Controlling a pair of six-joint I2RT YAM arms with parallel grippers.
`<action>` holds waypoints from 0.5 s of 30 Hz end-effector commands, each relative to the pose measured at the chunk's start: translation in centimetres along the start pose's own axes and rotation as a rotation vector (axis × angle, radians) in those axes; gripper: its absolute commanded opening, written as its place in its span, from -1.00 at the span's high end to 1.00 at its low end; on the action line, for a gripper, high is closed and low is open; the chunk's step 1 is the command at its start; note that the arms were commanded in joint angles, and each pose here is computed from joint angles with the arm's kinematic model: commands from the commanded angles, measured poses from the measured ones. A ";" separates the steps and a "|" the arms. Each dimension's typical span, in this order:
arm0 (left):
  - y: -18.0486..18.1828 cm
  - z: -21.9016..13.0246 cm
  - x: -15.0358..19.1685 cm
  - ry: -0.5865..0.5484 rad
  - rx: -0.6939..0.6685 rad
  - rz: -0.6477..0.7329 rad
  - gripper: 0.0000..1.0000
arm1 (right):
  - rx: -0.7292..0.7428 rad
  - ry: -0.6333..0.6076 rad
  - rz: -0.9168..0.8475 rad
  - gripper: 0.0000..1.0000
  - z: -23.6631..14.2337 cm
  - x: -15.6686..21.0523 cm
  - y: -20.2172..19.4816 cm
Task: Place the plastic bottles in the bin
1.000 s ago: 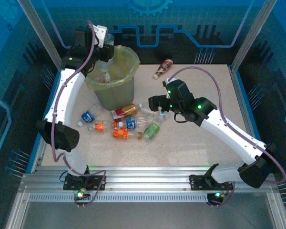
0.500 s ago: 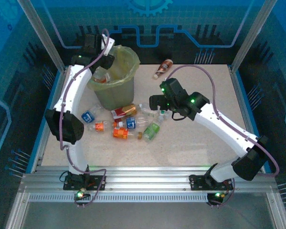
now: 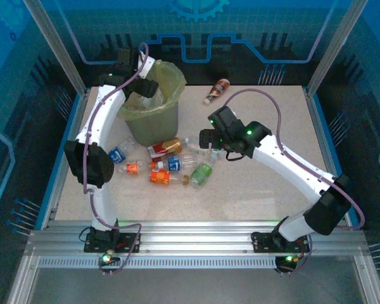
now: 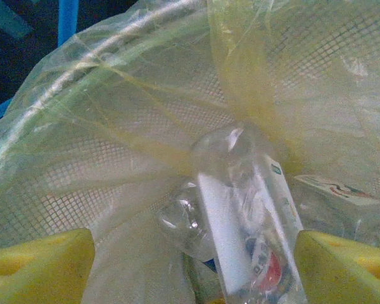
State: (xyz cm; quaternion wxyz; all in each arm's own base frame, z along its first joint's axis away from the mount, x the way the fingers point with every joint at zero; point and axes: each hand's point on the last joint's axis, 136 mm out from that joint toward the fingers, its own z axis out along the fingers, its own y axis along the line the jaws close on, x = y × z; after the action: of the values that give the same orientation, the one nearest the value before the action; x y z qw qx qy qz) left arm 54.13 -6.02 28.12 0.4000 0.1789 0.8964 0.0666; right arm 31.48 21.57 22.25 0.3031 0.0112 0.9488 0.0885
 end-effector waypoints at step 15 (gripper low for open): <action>2.3 -13.5 -3.2 -0.277 -0.049 -0.392 -0.98 | 0.032 0.120 0.080 -0.99 1.8 7.8 0.7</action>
State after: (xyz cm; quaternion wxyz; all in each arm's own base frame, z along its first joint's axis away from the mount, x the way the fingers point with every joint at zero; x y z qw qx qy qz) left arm 48.70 -5.30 37.09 0.4910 0.0568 0.8693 0.0099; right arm 26.99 23.10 16.52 0.2416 0.0225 0.9671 0.0765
